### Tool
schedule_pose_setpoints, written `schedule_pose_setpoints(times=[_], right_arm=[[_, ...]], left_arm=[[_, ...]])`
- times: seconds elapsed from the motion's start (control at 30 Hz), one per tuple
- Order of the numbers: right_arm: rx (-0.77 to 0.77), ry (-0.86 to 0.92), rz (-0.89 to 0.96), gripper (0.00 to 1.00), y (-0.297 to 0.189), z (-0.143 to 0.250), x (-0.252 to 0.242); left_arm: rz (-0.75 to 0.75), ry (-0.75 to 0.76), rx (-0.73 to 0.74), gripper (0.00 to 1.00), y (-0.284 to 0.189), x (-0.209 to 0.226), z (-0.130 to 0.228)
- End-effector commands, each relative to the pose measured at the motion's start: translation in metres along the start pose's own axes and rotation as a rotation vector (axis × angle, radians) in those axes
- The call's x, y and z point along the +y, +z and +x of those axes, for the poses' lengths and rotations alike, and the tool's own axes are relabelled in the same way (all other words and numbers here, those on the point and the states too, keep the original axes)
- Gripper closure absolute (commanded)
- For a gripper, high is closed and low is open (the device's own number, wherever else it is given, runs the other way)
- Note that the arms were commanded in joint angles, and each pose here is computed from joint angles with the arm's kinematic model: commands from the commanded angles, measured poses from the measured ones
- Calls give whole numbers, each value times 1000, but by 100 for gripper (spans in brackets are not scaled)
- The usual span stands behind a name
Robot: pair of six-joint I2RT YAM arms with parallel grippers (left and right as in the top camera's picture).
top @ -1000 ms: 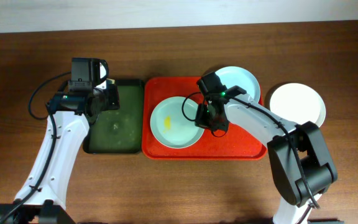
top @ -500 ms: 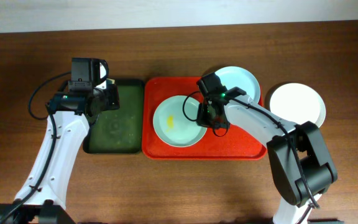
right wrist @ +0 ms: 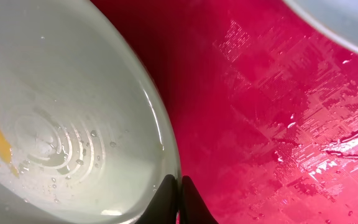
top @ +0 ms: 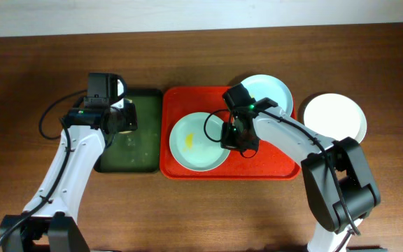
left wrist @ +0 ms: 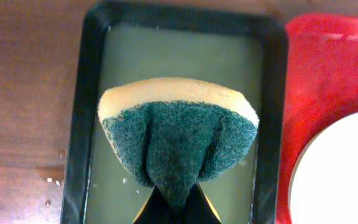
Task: Clean dirty plates on tray and stack at the side
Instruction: 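Carry the sponge with the left gripper over the held plate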
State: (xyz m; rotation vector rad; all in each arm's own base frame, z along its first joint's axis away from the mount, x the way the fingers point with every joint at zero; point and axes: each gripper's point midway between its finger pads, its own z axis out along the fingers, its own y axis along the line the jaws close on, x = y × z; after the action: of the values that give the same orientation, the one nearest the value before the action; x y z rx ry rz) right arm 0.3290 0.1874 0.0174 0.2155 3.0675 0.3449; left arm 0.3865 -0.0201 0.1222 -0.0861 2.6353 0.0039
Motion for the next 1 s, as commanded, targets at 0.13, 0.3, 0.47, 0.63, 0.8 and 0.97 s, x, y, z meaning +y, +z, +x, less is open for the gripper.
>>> schedule_pose_setpoints(times=[0.13,0.3,0.47,0.63,0.8,0.97], right_arm=[[-23,-16,14,96,-3,-1,-2],[-28,-17,11,96,-3,-3,-1],[-28,-17,11,96,-3,-3,-1],[-25,-20,13,96,-3,-2,-2],[-26,-20,13,96,-3,-2,-2],[-25,-20,14,96,-3,-2,-2]], left_arm=[[2,15,95,100,-38,-8,-19],[110,152,205,100,-22,-79,-16],[134,213,302,100,16,-140,19],[123,229,367,100,46,-161,42],[103,223,416,100,63,-160,55],[82,230,468,100,90,-159,72]])
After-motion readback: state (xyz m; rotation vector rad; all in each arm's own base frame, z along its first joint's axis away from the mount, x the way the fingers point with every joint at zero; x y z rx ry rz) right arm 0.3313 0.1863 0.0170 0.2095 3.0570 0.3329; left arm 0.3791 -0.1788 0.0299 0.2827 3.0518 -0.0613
